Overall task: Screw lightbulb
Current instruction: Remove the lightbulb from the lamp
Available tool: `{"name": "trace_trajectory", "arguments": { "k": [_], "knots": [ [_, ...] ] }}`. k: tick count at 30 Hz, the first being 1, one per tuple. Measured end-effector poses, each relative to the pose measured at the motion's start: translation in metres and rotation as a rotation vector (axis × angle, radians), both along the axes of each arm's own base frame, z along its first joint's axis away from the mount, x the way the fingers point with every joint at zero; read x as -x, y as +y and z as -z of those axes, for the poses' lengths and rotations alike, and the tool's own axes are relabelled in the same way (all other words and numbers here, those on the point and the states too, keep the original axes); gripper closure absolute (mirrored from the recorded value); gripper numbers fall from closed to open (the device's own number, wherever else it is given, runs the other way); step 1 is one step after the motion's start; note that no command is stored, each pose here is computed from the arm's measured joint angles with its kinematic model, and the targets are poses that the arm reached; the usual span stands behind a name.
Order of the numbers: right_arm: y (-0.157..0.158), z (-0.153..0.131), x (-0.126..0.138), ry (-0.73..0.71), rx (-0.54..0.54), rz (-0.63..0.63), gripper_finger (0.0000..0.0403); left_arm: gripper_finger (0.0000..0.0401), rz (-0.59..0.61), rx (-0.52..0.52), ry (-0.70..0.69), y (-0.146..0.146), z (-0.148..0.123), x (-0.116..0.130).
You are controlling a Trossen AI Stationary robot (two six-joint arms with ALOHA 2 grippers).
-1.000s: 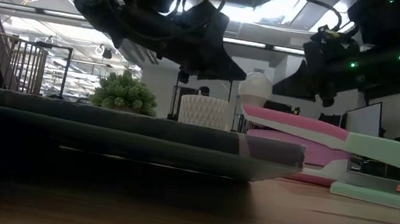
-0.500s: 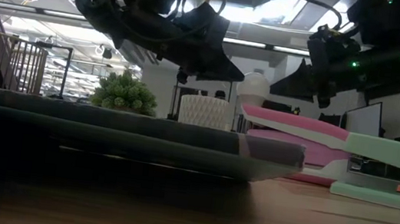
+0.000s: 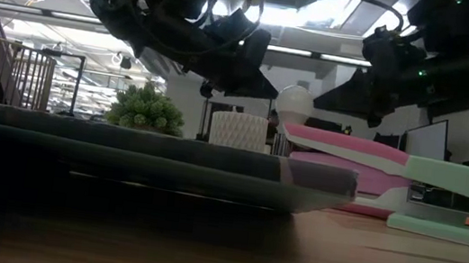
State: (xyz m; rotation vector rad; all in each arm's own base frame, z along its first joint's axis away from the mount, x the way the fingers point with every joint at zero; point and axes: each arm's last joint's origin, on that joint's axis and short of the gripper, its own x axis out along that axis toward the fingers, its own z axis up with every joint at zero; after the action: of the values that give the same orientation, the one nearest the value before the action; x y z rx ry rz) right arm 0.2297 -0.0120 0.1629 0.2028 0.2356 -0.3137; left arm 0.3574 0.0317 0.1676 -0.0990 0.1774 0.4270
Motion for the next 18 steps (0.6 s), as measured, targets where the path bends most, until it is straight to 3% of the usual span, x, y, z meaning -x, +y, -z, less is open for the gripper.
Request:
{"name": "trace_trajectory", "arguments": {
  "k": [5, 10, 18],
  "knots": [
    [0.001, 0.0, 0.0, -0.002, -0.007, -0.025, 0.0375, 0.0401, -0.007, 0.002, 0.003, 0.001, 0.0, 0.0],
    [0.001, -0.001, 0.0, -0.006, -0.005, -0.023, 0.0375, 0.0401, -0.087, -0.046, 0.003, 0.003, -0.002, 0.001],
    [0.0, -0.02, 0.006, -0.087, 0.041, -0.007, 0.0375, 0.0401, -0.064, -0.095, -0.033, -0.005, -0.022, 0.005]
  ]
}}
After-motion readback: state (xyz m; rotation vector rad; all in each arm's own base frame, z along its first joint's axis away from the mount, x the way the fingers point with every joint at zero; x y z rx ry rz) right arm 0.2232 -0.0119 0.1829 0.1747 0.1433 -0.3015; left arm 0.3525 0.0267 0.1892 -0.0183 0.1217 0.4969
